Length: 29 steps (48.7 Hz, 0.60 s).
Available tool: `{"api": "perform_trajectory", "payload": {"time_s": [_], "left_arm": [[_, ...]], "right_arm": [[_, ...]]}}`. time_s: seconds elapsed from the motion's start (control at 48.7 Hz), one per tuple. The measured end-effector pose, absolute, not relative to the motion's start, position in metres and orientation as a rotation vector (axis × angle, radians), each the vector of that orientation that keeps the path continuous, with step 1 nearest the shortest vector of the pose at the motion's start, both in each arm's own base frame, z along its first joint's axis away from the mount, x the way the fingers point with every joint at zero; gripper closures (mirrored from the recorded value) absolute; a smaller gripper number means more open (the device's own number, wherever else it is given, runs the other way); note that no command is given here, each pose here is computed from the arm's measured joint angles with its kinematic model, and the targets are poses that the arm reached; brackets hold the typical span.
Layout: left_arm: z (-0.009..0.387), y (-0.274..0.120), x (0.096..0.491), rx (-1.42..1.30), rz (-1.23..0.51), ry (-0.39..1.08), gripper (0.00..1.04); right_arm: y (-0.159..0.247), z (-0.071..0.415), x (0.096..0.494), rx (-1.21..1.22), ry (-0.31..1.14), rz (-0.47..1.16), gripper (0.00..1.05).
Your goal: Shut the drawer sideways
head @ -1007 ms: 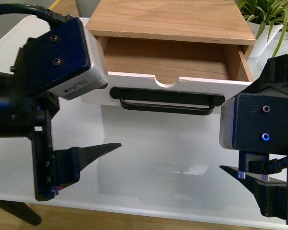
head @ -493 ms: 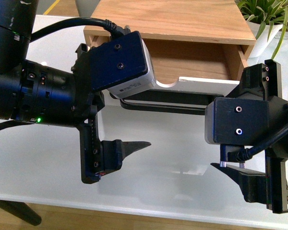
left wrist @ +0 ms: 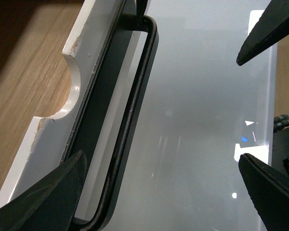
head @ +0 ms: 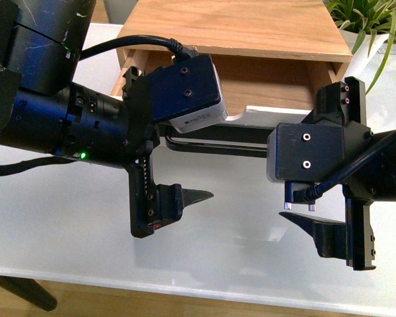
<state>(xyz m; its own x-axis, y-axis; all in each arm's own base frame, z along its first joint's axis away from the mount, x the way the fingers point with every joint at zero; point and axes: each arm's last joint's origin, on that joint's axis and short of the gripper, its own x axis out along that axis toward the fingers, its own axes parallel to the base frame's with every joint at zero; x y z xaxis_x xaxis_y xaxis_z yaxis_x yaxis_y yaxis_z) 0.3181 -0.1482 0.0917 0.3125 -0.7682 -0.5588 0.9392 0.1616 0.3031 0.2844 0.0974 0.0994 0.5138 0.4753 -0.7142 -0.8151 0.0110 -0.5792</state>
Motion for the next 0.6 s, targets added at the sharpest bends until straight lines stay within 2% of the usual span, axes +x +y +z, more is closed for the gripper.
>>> {"api": "perform_trajectory", "payload": {"time_s": [0.596], "left_arm": [[0.0843, -0.1488, 0.3285, 0.667, -1.239, 0.328, 0.09]], "right_arm": [[0.1018, 0.0926, 0.2935, -1.185, 0.363, 1.033, 0.09]]}}
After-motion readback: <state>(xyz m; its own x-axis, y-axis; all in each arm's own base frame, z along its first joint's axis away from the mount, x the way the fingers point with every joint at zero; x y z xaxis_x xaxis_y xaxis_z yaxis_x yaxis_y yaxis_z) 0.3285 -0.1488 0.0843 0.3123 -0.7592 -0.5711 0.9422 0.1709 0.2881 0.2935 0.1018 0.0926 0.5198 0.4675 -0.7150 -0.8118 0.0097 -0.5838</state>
